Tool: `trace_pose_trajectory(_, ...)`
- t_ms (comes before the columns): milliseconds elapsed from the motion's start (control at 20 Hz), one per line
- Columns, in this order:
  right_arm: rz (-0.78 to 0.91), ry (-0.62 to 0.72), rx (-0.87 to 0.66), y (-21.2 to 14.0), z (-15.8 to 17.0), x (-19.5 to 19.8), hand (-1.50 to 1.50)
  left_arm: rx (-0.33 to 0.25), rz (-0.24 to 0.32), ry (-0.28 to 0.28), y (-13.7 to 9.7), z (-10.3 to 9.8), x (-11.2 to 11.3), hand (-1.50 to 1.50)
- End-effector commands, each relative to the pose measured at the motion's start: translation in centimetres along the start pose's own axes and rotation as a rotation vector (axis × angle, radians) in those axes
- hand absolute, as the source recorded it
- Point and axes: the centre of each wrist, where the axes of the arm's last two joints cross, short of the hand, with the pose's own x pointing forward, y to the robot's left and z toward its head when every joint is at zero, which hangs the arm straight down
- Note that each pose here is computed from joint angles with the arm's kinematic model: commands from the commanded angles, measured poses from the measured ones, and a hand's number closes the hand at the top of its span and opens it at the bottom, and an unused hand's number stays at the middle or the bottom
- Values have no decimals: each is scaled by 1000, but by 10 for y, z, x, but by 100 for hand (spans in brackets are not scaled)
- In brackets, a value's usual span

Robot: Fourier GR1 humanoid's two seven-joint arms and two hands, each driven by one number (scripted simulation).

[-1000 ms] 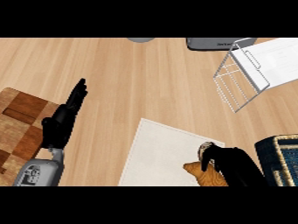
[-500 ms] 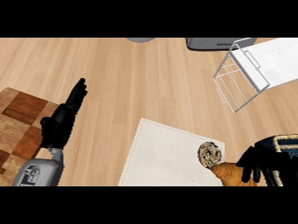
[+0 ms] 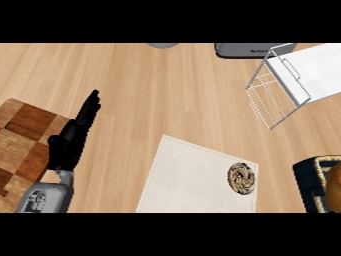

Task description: Pick the croissant from the placemat and place it in the tiered shelf

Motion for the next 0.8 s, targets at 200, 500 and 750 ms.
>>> trace_pose_trajectory(200,39,12,-248,-57,-38,17,150,-32,-2,-11,-17,-12,1,0)
trace_pose_trajectory(500,35,29,-278,-85,-61,11,150,-22,-3,-24,6,-3,-6,0)
trace_pose_trajectory(750,84,55,-360,-93,-100,6,150,-37,7,-20,-28,-14,26,0)
